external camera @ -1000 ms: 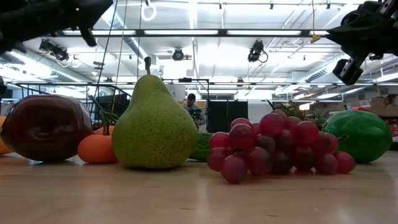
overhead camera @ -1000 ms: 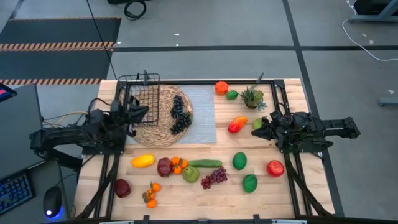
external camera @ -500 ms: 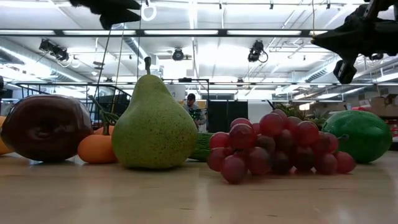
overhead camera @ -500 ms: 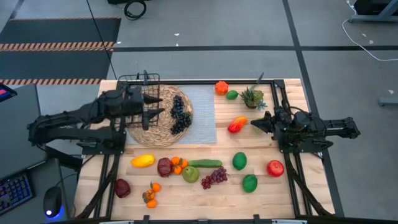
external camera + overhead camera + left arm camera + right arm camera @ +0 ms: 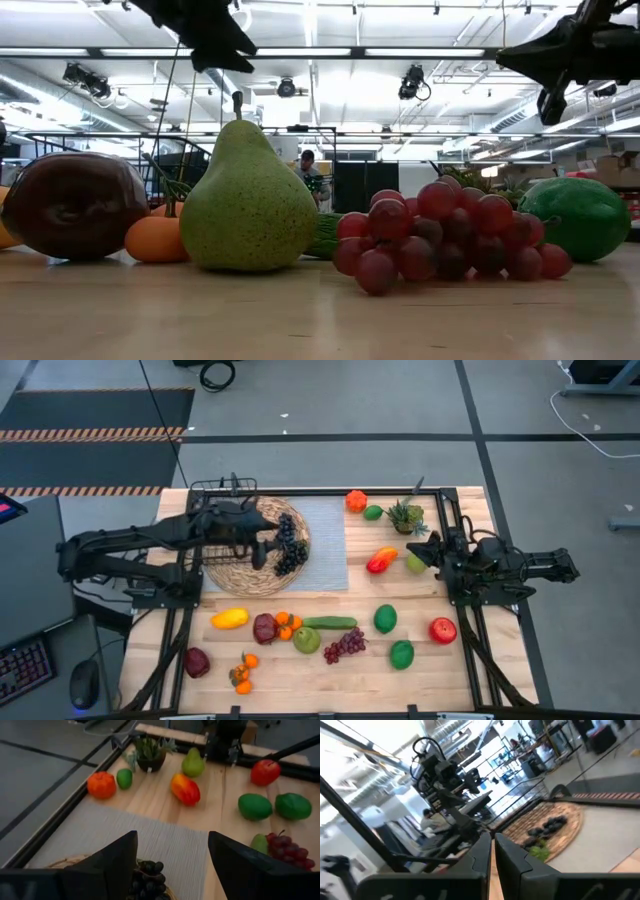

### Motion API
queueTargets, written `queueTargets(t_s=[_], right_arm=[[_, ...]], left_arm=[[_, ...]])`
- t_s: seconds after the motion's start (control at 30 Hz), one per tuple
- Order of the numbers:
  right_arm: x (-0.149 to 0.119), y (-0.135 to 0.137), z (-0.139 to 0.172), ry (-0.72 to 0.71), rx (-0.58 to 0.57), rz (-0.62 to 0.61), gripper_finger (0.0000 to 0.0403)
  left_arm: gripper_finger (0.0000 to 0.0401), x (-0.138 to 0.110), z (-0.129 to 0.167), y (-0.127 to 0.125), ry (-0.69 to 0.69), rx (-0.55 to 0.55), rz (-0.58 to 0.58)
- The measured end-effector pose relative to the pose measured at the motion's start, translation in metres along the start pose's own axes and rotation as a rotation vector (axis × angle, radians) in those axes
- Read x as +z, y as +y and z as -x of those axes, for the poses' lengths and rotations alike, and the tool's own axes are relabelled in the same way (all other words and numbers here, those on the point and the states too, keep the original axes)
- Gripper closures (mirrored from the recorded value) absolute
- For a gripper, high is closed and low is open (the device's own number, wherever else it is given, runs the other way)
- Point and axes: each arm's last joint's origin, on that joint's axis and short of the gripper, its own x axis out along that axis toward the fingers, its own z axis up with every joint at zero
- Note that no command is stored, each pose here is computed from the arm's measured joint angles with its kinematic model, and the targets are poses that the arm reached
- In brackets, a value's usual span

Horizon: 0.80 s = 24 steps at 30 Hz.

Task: Build produce basket
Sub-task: Put the bottom black grapes into the wire basket

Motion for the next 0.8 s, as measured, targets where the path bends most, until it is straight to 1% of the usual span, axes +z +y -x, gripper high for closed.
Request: queueTargets(t_s=[0.1, 0.17, 0.27, 0.37, 0.47, 0.6, 0.7, 0.8], right_arm=[[0.0, 0.0, 0.0, -0.001, -0.001, 0.008, 0.0373], [0.001, 0.0, 0.0, -0.021, -0.015, 0.044, 0.0373], [0.008, 0.003, 0.0, -0.107, -0.014, 0.168, 0.0371], [0.021, 0.011, 0.001, -0.239, 0.027, 0.272, 0.0351], [0.029, 0.017, 0.0, -0.317, 0.045, 0.343, 0.0311], [0.042, 0.025, -0.005, -0.314, -0.028, 0.378, 0.0234], [0.057, 0.037, -0.013, -0.297, -0.072, 0.423, 0.0177], [0.076, 0.053, -0.026, -0.272, -0.108, 0.49, 0.0138]], left_arm=[[0.015, -0.002, -0.008, 0.0, 0.027, 0.003, -0.004], [0.015, -0.003, -0.012, 0.0, 0.039, 0.004, -0.011], [0.0151, -0.003, -0.016, -0.001, 0.037, 0.003, -0.02], [0.0151, -0.003, -0.017, -0.001, 0.035, 0.003, -0.018], [0.015, -0.003, -0.017, -0.001, 0.034, 0.003, -0.017], [0.0151, -0.002, -0.018, -0.001, 0.025, 0.002, -0.015], [0.015, -0.002, -0.018, -0.001, 0.023, 0.002, -0.014], [0.015, -0.002, -0.018, -0.001, 0.023, 0.002, -0.014]])
